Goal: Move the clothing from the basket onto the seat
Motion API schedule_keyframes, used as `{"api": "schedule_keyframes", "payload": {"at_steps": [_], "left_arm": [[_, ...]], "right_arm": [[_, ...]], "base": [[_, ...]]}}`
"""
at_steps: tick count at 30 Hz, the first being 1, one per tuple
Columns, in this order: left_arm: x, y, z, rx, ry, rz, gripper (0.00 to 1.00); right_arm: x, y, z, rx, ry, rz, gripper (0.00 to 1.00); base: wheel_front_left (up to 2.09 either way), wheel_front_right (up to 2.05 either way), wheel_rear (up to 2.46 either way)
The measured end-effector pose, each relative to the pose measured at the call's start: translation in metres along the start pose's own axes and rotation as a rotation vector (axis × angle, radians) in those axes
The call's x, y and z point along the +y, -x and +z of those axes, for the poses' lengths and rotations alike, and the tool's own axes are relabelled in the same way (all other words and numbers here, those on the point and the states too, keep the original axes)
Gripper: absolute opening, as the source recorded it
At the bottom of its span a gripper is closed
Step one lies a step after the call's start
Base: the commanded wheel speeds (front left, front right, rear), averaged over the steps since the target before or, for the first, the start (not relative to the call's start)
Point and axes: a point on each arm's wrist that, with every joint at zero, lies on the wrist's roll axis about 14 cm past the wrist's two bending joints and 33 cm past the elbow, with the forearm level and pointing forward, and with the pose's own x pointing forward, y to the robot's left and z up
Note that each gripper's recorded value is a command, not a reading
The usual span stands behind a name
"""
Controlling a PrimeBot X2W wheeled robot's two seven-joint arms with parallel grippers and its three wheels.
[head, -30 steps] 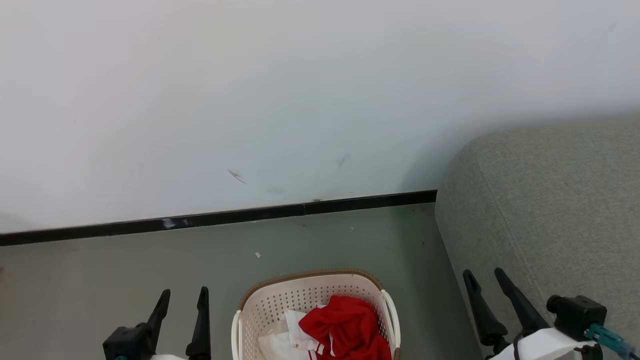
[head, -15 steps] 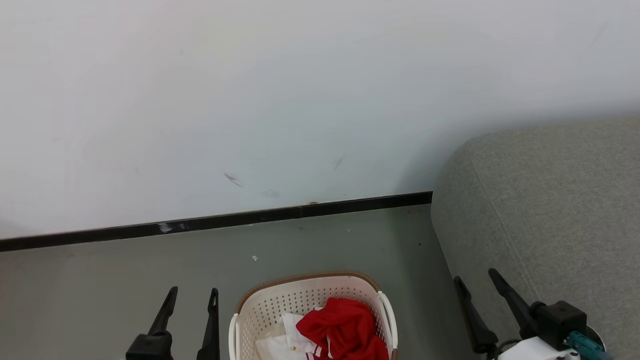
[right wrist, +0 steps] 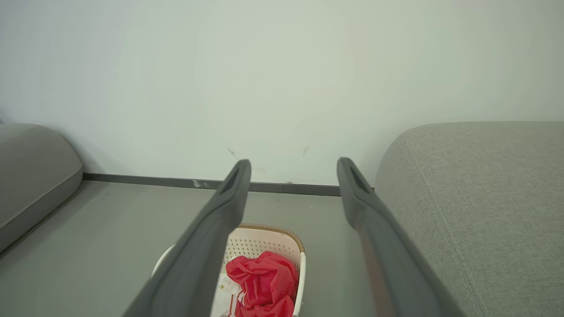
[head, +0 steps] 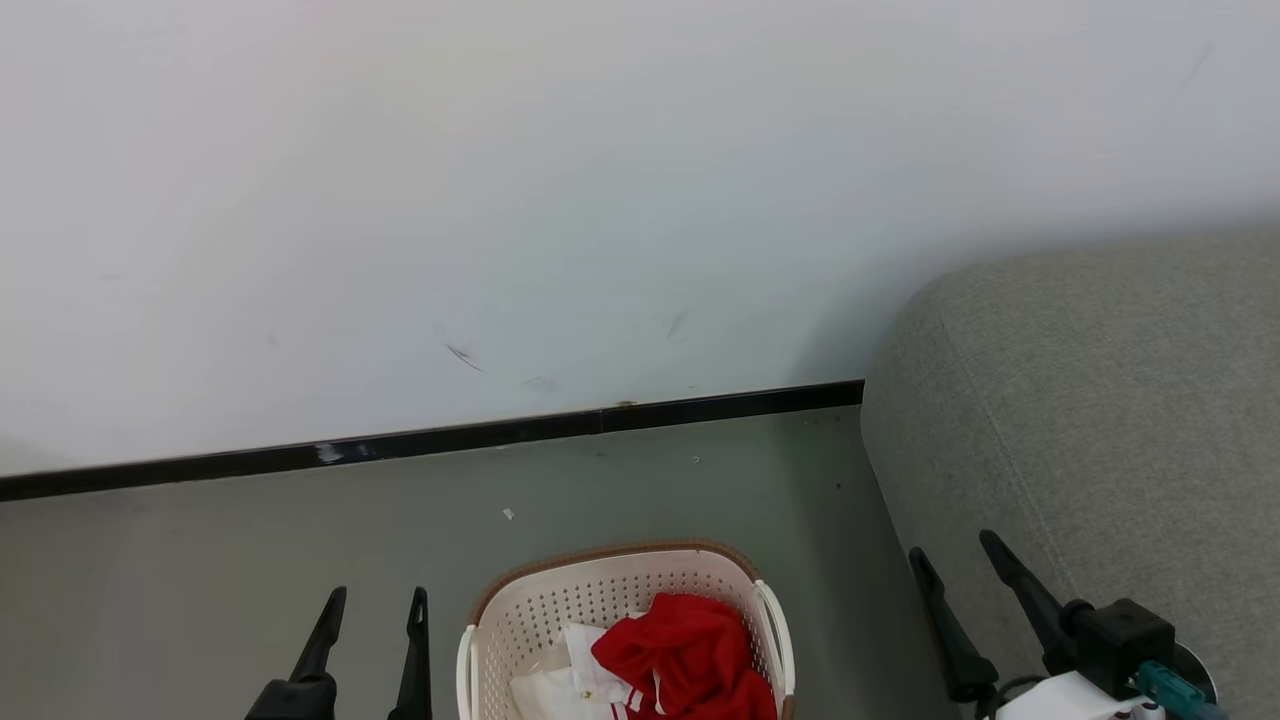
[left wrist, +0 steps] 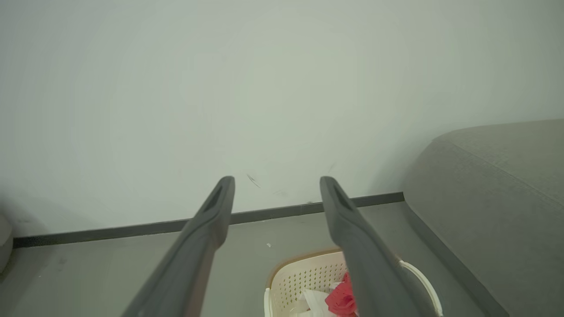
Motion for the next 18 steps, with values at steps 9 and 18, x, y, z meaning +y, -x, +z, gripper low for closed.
{"api": "schedule_keyframes", "payload": {"at_steps": [9, 18], "left_arm": [[0.008, 0.002, -0.006, 0.02, 0.003, 0.025, 1.0], [0.012, 0.001, -0.007, 0.024, 0.003, 0.038, 1.0]], "right_arm": [[-0.002, 0.0, -0.001, 0.002, -0.002, -0.005, 1.0], [-0.002, -0.001, -0.002, 0.005, -0.005, -0.005, 1.0]], "base": [[0.0, 0.0, 0.0], [0.0, 0.0, 0.0]]}}
